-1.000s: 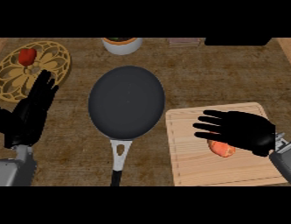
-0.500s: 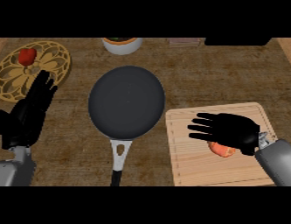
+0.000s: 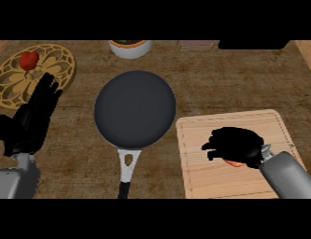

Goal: Pick the squash from the cutting board and place it in the pan

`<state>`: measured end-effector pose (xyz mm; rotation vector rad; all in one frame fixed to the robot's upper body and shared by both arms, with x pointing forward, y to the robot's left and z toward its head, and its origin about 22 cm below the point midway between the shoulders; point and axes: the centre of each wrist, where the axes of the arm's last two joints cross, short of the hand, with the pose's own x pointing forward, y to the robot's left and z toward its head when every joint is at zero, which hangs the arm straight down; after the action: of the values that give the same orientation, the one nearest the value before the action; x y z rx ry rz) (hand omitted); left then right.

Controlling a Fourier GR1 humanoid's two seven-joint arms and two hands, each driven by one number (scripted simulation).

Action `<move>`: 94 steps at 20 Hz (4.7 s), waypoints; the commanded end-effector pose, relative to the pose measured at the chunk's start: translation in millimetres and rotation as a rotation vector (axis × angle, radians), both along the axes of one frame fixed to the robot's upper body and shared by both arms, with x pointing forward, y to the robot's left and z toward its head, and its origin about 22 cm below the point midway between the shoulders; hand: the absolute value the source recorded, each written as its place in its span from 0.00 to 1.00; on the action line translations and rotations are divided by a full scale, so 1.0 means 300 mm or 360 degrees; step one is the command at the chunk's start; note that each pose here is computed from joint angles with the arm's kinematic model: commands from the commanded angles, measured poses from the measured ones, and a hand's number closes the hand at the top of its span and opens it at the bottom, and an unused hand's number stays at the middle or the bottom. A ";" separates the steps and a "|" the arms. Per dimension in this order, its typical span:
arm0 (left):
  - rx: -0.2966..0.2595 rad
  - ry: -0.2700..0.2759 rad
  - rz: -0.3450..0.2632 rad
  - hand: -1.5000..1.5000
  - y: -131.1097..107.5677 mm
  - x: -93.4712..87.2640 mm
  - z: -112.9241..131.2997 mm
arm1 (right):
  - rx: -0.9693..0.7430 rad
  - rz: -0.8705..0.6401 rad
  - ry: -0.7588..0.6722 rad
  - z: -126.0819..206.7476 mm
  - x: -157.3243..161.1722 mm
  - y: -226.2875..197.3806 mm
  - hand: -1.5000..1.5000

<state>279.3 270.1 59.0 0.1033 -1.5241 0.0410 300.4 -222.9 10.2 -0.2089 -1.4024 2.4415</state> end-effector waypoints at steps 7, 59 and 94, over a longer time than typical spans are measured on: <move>0.0024 0.0013 0.0028 0.50 -0.029 -0.011 0.002 | 0.0115 0.0082 0.0074 -0.056 0.005 -0.044 1.00; 0.0011 0.0001 -0.0099 0.50 -0.058 0.058 -0.007 | 0.1122 -0.2408 -0.1159 0.470 0.092 0.807 1.00; -0.0023 0.0029 0.0021 0.50 0.016 -0.009 -0.013 | 0.2314 -0.2701 -0.0289 0.079 0.045 0.591 0.00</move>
<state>280.7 265.3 57.6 0.0880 -1.5192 0.0337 338.4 -41.0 38.5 -0.8669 -1.4945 0.1549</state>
